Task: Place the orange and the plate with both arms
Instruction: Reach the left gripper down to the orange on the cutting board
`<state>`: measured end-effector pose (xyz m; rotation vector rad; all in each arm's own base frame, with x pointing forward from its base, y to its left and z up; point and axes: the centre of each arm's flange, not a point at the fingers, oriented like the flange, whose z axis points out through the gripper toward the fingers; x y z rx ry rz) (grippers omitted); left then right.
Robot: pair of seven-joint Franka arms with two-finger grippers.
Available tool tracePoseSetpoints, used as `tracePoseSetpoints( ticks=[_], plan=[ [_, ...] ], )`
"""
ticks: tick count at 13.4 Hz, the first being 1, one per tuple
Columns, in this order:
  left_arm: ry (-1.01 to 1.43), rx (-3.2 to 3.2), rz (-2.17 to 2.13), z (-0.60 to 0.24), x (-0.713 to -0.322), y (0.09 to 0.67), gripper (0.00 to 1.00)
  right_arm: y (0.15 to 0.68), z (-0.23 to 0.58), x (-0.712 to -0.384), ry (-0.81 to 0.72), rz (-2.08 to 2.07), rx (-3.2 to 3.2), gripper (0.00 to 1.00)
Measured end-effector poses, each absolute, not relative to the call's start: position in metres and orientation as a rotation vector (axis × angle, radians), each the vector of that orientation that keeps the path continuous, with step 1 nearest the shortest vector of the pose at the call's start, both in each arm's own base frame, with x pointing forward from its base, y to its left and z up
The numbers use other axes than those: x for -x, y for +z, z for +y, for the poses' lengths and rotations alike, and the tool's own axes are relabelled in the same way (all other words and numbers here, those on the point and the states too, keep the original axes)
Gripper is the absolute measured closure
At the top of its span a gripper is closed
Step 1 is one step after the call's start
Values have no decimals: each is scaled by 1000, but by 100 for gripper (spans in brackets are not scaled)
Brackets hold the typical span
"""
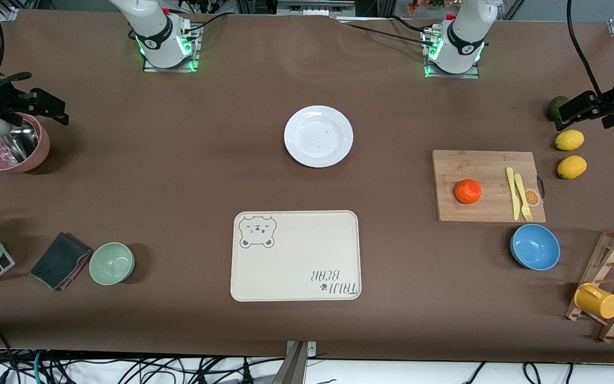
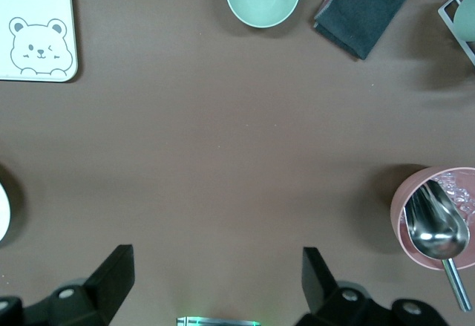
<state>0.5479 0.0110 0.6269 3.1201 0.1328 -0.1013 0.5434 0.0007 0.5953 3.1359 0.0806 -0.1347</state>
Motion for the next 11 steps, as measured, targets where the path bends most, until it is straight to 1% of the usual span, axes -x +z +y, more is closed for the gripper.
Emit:
tracePoseSetpoints(
  ticks=[4, 6, 9, 11],
  plan=[
    [-119, -3120, 134, 11, -551, 621, 0, 595, 1, -543, -135, 81, -3136, 0],
    [-160, -3120, 127, 8, -561, 602, 0, 595, 1, -543, -135, 80, -3136, 0],
    [-143, -3123, 102, -2, -581, 541, 0, 595, 1, -543, -135, 80, -3136, 0],
    [-122, -3124, 102, -3, -582, 487, 0, 595, 0, -543, -135, 80, -3136, 0]
  ],
)
